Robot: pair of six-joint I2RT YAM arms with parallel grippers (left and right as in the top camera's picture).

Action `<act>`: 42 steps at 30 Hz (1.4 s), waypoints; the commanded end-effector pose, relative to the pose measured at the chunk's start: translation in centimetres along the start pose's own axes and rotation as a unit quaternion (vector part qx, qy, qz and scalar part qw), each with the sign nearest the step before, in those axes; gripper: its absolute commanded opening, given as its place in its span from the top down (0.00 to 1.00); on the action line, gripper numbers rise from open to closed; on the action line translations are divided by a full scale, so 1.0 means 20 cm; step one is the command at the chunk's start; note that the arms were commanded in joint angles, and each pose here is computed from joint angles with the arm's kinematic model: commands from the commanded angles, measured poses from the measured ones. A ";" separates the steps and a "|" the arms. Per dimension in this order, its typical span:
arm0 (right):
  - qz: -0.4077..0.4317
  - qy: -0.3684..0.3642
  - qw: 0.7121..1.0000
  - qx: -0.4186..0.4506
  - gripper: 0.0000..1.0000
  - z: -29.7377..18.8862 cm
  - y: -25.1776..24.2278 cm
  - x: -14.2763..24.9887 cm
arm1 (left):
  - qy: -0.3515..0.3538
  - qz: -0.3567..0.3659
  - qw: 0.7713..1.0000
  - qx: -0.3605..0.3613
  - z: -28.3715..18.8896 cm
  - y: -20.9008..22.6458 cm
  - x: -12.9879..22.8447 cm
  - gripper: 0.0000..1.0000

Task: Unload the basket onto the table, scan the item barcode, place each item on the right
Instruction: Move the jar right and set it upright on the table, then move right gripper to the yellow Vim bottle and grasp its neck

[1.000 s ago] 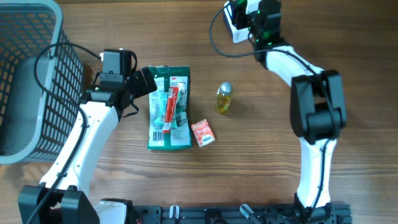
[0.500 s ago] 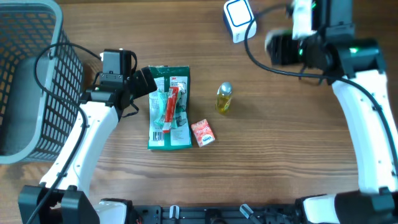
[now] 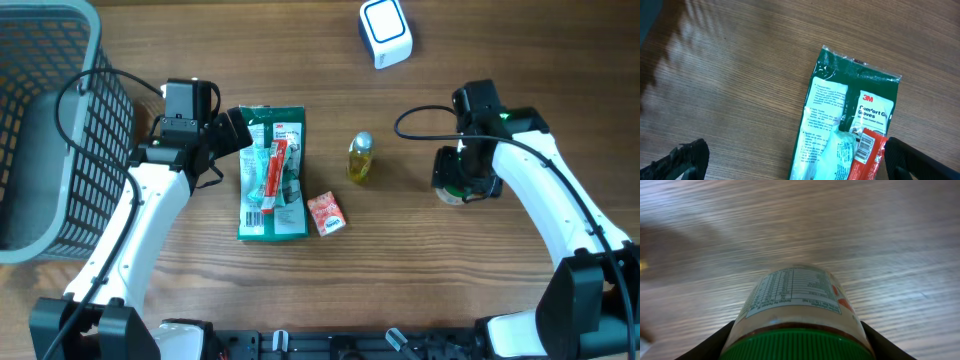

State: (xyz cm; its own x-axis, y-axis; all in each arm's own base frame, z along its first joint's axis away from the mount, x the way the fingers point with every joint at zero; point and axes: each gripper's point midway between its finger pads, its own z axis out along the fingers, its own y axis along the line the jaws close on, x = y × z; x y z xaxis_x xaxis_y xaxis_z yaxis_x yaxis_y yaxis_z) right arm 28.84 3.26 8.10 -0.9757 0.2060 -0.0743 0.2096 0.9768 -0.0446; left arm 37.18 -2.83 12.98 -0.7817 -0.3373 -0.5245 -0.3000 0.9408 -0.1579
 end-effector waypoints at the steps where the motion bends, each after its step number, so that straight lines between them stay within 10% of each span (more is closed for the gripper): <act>1: 0.053 -0.007 0.997 0.047 0.85 0.05 -0.15 -0.02 | -0.010 0.002 1.000 0.001 -0.02 0.00 -0.03 0.00; 30: 0.188 -0.019 0.982 0.024 0.79 0.26 -0.46 -0.04 | -0.010 0.002 1.000 0.001 -0.02 0.00 -0.03 0.00; 34: 0.188 -0.024 0.982 0.023 0.22 0.30 -0.46 -0.03 | -0.010 0.002 1.000 0.001 -0.02 0.00 -0.03 0.00; 42: 0.186 -0.072 0.980 0.011 0.12 0.02 -0.46 -0.25 | -0.010 0.002 1.000 0.001 -0.02 0.00 -0.03 0.00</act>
State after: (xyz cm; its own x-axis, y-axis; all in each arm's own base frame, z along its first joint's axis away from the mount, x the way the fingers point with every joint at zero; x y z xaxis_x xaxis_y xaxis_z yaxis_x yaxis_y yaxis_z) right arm 28.08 -6.12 3.88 -0.8353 0.5347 -0.1281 0.5448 0.8363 -0.0610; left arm 37.19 -2.83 12.98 -0.7815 -0.3373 -0.5248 -0.2999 0.9408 -0.1580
